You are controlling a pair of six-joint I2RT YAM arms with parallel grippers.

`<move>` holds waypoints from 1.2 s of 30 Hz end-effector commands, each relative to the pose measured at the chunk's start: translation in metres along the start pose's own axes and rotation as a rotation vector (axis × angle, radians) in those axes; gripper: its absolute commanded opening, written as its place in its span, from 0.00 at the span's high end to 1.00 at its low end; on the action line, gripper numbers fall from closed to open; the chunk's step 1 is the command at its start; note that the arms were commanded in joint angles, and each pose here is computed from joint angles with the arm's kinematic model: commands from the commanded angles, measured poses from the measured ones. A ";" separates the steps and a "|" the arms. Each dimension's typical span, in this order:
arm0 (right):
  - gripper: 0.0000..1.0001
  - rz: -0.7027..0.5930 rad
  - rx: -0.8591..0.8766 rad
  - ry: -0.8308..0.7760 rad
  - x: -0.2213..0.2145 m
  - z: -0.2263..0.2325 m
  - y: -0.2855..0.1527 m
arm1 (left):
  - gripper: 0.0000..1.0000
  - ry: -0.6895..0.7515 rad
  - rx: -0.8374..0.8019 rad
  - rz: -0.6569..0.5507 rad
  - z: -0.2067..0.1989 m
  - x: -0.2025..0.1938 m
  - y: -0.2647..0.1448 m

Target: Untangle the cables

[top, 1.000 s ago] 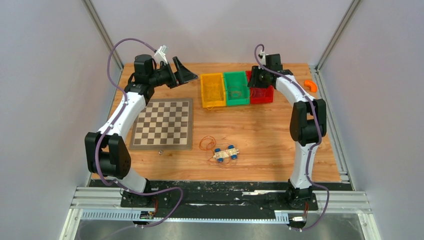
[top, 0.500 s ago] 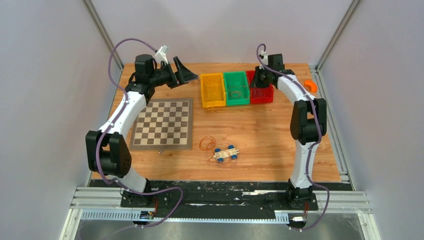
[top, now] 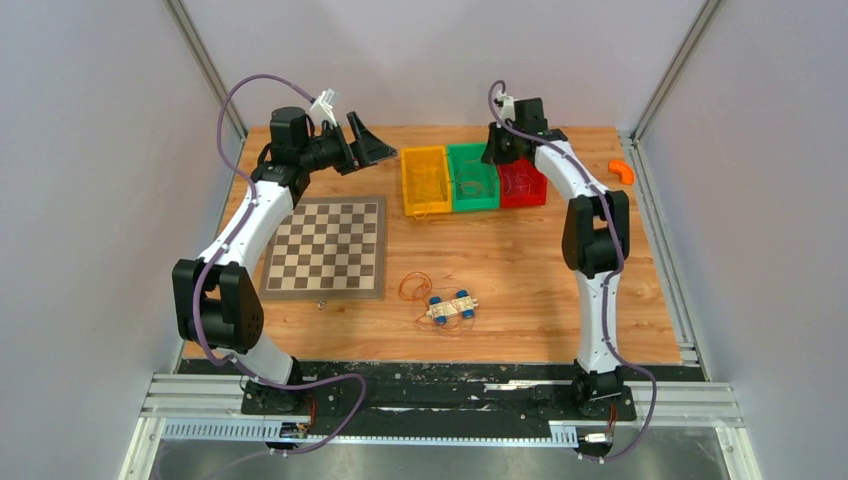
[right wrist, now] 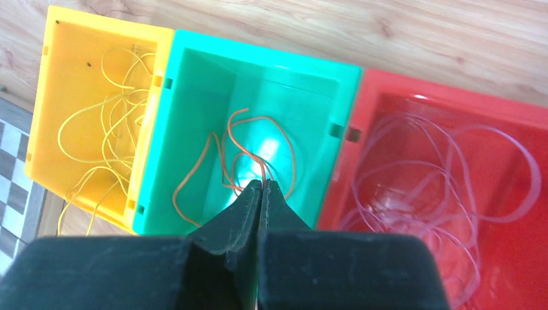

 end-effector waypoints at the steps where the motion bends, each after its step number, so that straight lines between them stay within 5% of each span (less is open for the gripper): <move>1: 1.00 -0.029 0.000 -0.158 0.003 0.027 0.026 | 0.00 0.052 -0.003 -0.018 -0.004 0.010 -0.004; 9: 0.98 -0.058 -0.038 -0.258 -0.001 0.024 0.055 | 0.00 0.102 0.037 0.024 0.002 -0.005 -0.013; 18: 0.35 -0.119 0.208 -0.337 0.030 0.097 -0.061 | 0.00 0.438 -0.080 0.203 -0.005 -0.056 -0.044; 23: 0.06 -0.018 0.371 -0.415 -0.013 0.118 -0.132 | 0.00 0.577 -0.303 0.375 -0.011 -0.121 -0.056; 28: 0.06 0.211 0.502 -0.396 -0.100 0.114 -0.173 | 0.00 0.837 -0.441 0.566 -0.015 -0.194 -0.049; 36: 0.13 0.450 0.525 -0.310 -0.198 0.083 -0.178 | 0.17 1.117 -0.688 0.618 -0.039 -0.267 -0.042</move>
Point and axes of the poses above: each gripper's point midway between its finger pads, its own y axis out along the fingers, its own z axis along the line the jaws close on, x = y × z, the point moved 2 cm from there along -y, back along the fingers, and after that the axes turned 10 degrees about y, right-handed, at the moved point
